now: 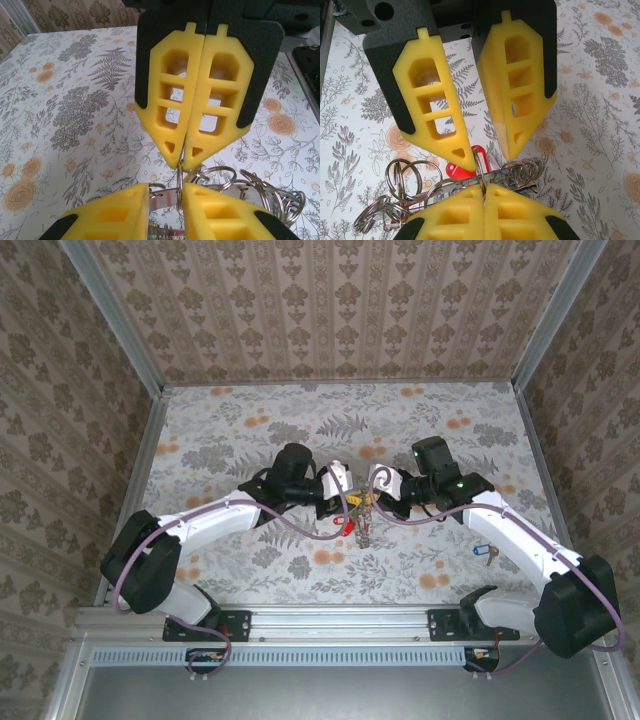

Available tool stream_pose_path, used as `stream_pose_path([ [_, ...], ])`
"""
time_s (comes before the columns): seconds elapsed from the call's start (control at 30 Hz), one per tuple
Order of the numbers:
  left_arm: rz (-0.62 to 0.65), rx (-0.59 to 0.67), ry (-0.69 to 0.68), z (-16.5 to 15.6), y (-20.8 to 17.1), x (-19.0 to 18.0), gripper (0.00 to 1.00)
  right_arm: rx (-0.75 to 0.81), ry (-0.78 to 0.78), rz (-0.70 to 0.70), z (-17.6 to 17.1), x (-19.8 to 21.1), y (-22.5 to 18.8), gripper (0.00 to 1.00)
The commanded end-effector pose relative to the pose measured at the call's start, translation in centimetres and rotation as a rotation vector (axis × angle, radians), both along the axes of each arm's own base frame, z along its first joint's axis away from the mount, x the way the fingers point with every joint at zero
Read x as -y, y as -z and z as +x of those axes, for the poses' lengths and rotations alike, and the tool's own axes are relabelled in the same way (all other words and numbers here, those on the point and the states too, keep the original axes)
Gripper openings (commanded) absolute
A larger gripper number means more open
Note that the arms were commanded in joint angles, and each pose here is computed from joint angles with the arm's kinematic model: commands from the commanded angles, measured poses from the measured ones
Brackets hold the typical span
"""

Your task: Put the keys on the keyring

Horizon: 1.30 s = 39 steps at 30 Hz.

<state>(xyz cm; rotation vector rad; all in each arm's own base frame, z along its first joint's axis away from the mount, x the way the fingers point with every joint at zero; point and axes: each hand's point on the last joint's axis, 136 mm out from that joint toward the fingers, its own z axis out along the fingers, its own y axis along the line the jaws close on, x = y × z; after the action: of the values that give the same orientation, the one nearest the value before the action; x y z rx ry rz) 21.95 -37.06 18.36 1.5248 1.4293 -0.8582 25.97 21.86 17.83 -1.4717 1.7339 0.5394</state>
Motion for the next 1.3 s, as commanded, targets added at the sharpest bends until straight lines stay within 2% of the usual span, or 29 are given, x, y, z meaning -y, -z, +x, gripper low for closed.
stream_pose_path([
  [0.0, -0.039, 0.04, 0.019, 0.1, -2.1, 0.7, 0.21, 0.059, -0.026, 0.059, -0.2, -0.8, -3.0, 0.0],
  [0.23, 0.003, 0.035, 0.015, 0.2, -1.1, 0.7, 0.16, 0.063, -0.053, 0.099, -0.8, -1.1, -3.6, 0.0],
  [0.3, 0.006, 0.036, 0.015, 0.2, -1.1, 0.7, 0.13, 0.062, -0.057, 0.103, -0.9, -1.1, -3.7, 0.0],
  [0.4, 0.012, 0.032, 0.021, 0.2, -1.0, 0.7, 0.0, 0.072, -0.059, 0.115, -1.0, -1.2, -4.0, 0.0],
  [0.53, -0.006, 0.026, 0.024, 0.2, -1.1, 0.9, 0.0, 0.092, -0.038, 0.13, -0.8, -1.0, -3.6, 0.0],
  [0.67, -0.083, 0.019, 0.043, -0.2, -2.2, 1.0, 0.0, 0.059, -0.007, 0.159, -0.2, -0.4, -2.2, 0.1],
  [0.9, -0.177, 0.002, 0.073, -0.5, -3.3, 1.1, 0.0, 0.005, -0.023, 0.233, 0.1, -0.6, -1.0, 0.16],
  [1.07, -0.201, -0.008, 0.072, -0.4, -3.5, 1.0, 0.0, -0.015, -0.009, 0.279, 0.8, -0.4, -0.9, 0.16],
  [1.27, -0.204, -0.017, 0.063, -0.3, -3.3, 0.9, 0.0, -0.015, 0.01, 0.308, 1.5, 0.0, -1.3, 0.07],
])
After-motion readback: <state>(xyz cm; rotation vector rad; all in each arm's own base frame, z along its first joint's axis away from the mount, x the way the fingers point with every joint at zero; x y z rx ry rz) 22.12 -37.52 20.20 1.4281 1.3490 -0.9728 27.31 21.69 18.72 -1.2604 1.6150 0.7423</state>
